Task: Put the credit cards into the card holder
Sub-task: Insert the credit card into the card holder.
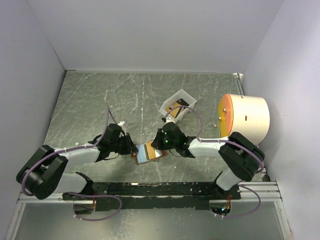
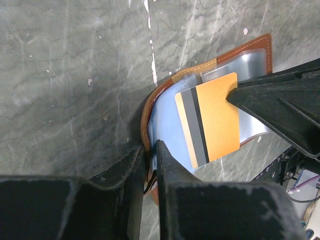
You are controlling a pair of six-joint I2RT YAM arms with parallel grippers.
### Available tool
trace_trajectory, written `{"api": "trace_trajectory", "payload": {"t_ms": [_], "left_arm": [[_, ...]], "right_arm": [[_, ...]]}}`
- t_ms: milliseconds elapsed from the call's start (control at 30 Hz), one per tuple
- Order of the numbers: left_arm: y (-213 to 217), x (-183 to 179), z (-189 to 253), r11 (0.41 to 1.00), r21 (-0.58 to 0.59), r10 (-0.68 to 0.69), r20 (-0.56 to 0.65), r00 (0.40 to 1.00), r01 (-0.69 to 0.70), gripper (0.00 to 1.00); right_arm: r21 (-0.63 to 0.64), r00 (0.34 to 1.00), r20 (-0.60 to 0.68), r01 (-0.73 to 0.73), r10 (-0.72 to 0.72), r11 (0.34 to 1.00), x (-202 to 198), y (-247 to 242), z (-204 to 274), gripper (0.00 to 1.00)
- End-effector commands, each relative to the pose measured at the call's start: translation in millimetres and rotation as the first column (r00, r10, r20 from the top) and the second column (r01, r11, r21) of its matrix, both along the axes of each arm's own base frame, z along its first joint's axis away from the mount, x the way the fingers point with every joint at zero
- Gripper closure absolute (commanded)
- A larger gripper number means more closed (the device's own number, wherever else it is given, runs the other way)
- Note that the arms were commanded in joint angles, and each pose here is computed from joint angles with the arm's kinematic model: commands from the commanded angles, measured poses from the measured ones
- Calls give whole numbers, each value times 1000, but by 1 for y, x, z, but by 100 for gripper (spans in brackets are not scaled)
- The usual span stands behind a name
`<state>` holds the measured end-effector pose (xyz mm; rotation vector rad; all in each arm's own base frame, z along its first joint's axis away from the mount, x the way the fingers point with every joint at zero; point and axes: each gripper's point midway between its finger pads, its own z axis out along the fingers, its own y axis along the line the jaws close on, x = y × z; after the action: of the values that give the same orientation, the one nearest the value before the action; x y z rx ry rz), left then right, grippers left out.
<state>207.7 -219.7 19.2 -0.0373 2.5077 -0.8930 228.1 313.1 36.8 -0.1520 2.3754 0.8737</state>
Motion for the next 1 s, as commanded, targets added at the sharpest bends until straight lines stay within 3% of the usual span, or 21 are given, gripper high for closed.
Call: {"api": "trace_trajectory", "payload": {"t_ms": [0,267,967], "left_arm": [[8,-7,-7,1000,27,4,-26,1000,-3,75],[5,-5,-1,1000,10,4,-14,1000,-3,74],[-2,-3,4,1000,-24,-12,-11,1000,12,76]], "right_arm": [[-108,1000,-19,-5,4,994,-3,-10,-8,84],[-145,998,-24,-53,50,988,-7,-11,3,63],[7,986,-81,-147,147,989,-27,22,2,62]]}}
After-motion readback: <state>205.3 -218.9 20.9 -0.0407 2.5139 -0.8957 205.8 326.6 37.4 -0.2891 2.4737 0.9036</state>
